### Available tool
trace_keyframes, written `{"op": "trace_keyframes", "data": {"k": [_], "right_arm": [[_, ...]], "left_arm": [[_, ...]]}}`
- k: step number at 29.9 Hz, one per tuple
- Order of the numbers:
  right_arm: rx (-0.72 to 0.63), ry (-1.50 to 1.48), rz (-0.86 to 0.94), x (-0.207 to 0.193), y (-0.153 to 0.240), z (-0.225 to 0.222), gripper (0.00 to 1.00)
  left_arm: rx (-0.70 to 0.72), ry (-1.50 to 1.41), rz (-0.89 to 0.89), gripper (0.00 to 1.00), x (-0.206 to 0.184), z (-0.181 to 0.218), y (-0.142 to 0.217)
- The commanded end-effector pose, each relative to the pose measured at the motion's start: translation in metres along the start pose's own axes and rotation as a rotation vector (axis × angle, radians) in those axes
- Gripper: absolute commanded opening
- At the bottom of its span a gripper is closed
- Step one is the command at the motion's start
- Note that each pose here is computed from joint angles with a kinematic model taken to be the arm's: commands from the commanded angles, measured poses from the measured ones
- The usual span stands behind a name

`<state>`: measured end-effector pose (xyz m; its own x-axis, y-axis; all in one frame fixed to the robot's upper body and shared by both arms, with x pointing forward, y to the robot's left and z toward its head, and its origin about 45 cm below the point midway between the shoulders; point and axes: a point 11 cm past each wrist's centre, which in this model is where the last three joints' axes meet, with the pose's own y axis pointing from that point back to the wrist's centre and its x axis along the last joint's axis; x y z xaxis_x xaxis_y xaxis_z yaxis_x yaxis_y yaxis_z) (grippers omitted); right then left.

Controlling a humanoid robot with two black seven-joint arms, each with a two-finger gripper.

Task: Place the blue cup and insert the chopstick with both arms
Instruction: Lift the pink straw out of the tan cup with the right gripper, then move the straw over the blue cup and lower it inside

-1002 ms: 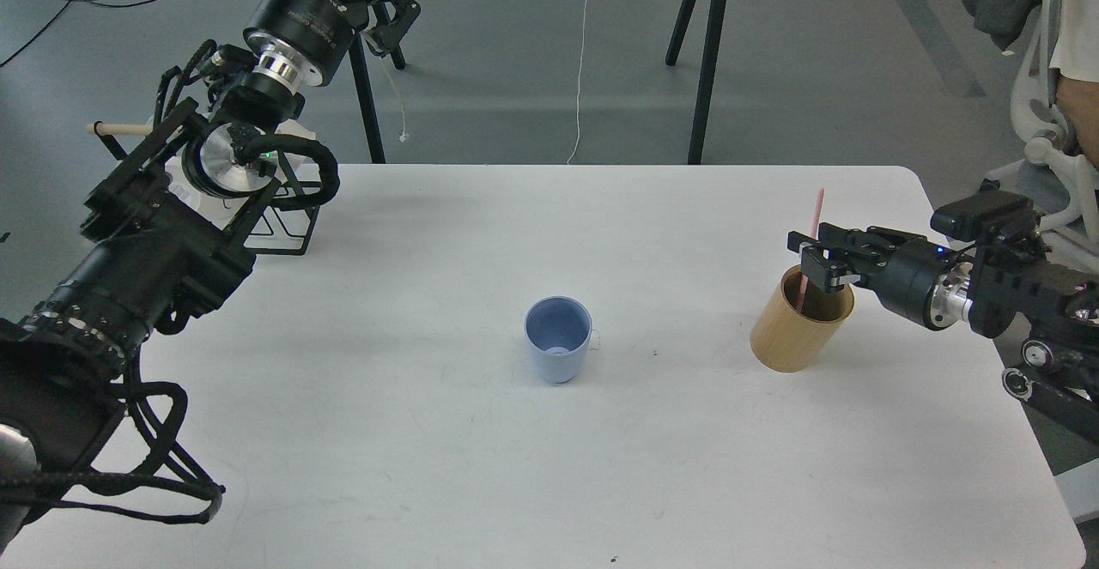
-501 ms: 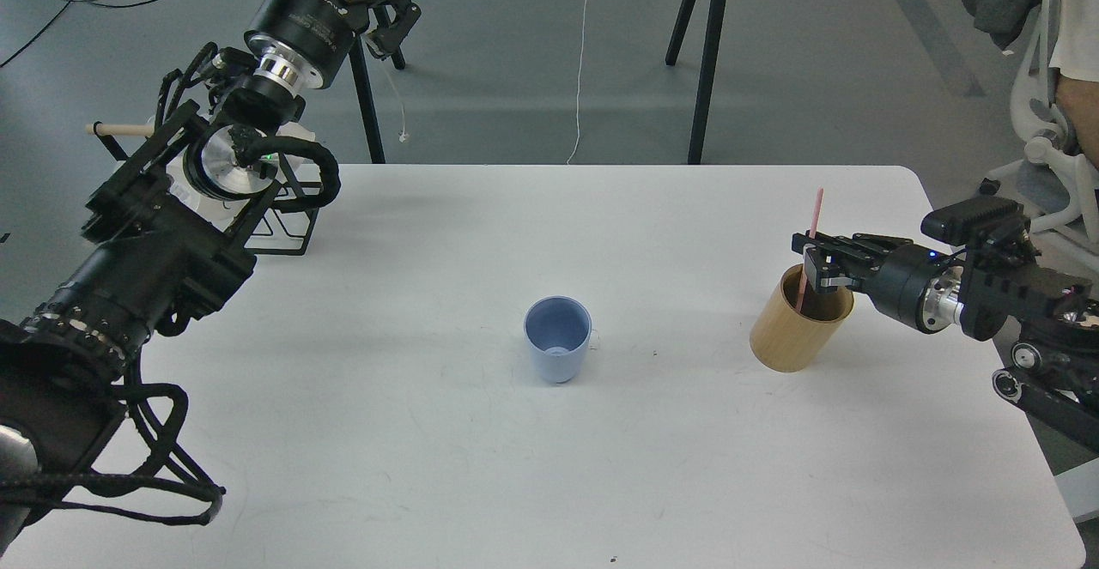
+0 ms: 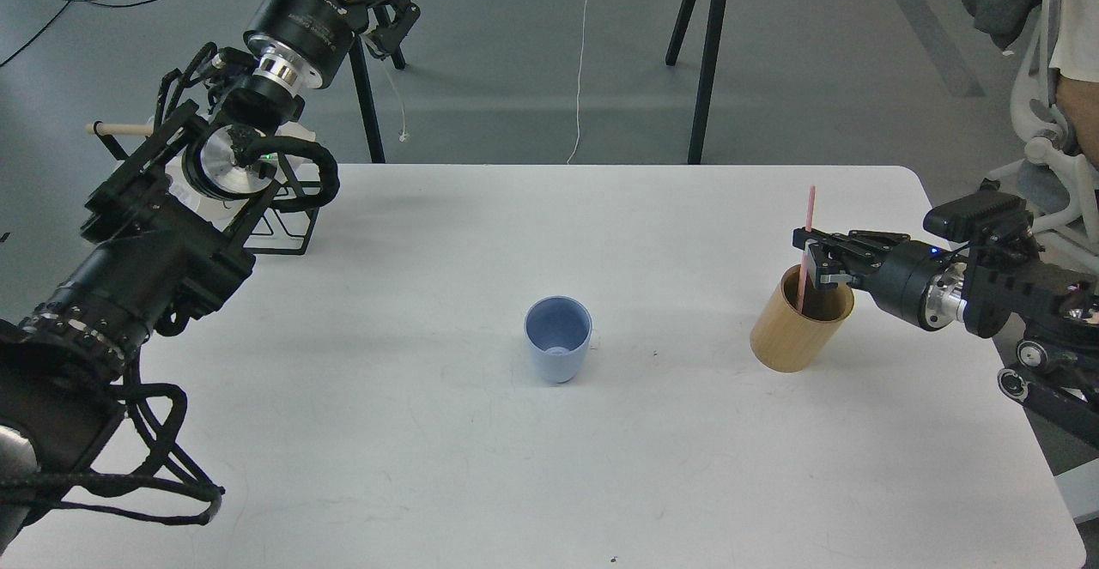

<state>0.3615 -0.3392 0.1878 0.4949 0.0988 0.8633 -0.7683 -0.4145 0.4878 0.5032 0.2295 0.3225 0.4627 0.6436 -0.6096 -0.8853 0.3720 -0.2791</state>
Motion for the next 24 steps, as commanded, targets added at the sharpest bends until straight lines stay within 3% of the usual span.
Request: {"op": "trace_keyframes", "data": {"k": [1,9,18,24], "right_arm": [[0.016,0.013,0.008,0.007,0.009,-0.004,0.02],[0.002,0.098,0.087,0.061,0.045,0.003,0.02],[0.069,-0.015,0.271,0.146,0.031,-0.033,0.02],[0.277,-0.087,0.187,0.124,-0.005,-0.11,0.01]], "left_arm": [[0.003,0.002,0.0,1.0,0.0,-0.002,0.0],[0.003,0.004,0.0,1.0,0.001,-0.002,0.002],[0.008,0.0,0.002,1.0,0.001,-0.003,0.002],[0.009,-0.003,0.001,1.0,0.0,-0.002,0.0]]}}
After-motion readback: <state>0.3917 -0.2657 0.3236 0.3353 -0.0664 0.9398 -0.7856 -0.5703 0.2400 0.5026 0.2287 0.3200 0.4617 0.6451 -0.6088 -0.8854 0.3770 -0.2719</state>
